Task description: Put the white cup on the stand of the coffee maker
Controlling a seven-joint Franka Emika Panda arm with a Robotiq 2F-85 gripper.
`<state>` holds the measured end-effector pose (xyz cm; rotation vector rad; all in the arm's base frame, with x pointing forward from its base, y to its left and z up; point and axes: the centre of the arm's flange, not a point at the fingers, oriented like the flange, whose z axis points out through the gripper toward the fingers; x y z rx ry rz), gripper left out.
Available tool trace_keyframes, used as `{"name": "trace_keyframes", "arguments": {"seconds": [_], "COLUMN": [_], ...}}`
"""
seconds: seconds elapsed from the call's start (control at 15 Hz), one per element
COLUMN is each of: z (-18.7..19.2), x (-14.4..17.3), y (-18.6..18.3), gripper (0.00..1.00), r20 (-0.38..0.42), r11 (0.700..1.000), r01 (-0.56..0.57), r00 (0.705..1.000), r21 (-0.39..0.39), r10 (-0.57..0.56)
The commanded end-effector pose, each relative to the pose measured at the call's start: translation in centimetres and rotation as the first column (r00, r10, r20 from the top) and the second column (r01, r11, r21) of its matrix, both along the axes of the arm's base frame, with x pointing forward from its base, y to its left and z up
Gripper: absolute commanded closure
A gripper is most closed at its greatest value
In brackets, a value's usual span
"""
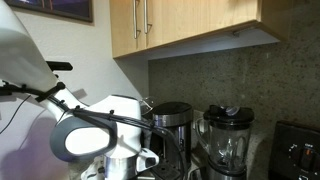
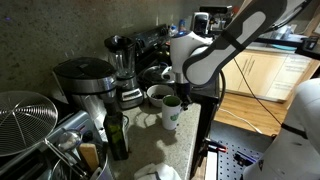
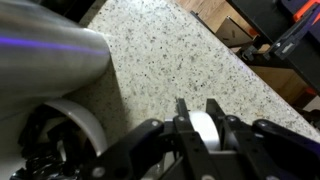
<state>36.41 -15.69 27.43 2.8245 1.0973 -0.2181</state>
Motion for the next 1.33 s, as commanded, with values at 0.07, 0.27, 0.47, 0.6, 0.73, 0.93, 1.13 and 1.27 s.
{"name": "trace_keyframes", "arguments": {"seconds": [0.07, 0.27, 0.47, 0.6, 0.73, 0.93, 1.13, 1.27], "z": [0.3, 0.0, 0.2, 0.5, 0.6, 0.7, 0.8, 1.1], "x": [-2.1, -2.3, -1.8, -1.0, -0.1, 1.5, 3.5, 4.9], "y": [0.0, 0.3, 0.8, 1.2, 1.9, 3.3, 4.9, 5.6], "gripper": [0.9, 0.89, 0.89, 0.89, 0.89, 0.9, 0.89, 0.89], "r20": [0.074, 0.098, 0.135, 0.157, 0.166, 0.166, 0.166, 0.17], "r11": [1.0, 1.0, 0.999, 0.998, 0.998, 0.997, 0.997, 0.997], "r01": [-0.001, -0.002, 0.007, 0.019, 0.012, -0.009, -0.038, -0.06], "r00": [0.997, 0.995, 0.991, 0.987, 0.986, 0.986, 0.986, 0.984], "r21": [0.03, 0.03, 0.043, 0.061, 0.069, 0.077, 0.063, 0.045], "r10": [-0.002, -0.001, -0.012, -0.028, -0.024, -0.004, 0.027, 0.051]}}
